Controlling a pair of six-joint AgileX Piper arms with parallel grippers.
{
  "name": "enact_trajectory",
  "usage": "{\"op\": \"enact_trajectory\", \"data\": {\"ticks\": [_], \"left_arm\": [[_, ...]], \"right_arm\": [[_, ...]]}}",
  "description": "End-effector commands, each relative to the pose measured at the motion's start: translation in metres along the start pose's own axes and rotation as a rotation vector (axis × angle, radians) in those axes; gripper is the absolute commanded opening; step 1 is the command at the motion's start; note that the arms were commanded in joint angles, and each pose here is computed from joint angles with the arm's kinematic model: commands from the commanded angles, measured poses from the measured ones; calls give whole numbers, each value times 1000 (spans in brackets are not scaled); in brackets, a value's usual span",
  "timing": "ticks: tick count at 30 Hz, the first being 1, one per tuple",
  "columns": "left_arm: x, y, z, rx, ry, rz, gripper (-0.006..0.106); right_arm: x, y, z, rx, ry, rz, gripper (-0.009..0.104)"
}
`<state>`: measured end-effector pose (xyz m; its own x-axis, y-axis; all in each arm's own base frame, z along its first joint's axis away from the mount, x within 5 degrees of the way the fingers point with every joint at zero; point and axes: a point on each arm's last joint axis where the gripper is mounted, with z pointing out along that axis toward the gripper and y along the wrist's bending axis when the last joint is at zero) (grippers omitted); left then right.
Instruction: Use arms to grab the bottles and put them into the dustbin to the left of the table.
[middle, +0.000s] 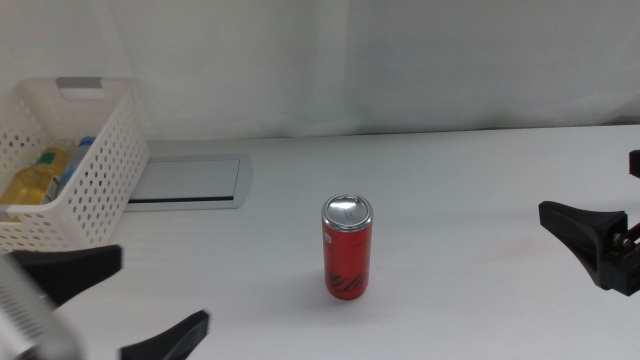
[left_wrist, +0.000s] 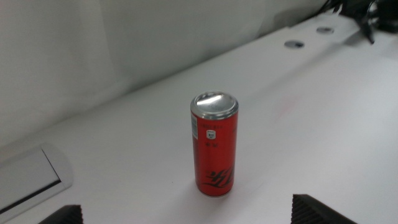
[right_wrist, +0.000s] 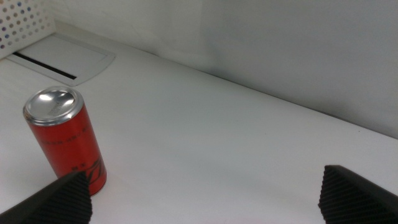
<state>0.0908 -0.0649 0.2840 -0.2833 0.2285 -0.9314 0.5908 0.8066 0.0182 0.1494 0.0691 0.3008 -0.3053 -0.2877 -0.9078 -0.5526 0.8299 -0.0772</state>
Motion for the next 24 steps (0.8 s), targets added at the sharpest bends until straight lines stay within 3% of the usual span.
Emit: {"op": "enact_trajectory", "data": {"ticks": [1, 11, 17, 24], "left_arm": [[0, -1, 14, 10, 15, -15, 86], [19, 0, 84, -7, 19, -35, 86], [37, -16, 112, 53, -76, -1, 86], [68, -34, 153, 103, -59, 3, 86]], "right_arm": [[2, 1, -2, -1, 7, -6, 99], [1, -1, -2, 16, -7, -9, 99], [1, -1, -2, 14, -5, -9, 99], [1, -1, -2, 14, -5, -9, 99]]}}
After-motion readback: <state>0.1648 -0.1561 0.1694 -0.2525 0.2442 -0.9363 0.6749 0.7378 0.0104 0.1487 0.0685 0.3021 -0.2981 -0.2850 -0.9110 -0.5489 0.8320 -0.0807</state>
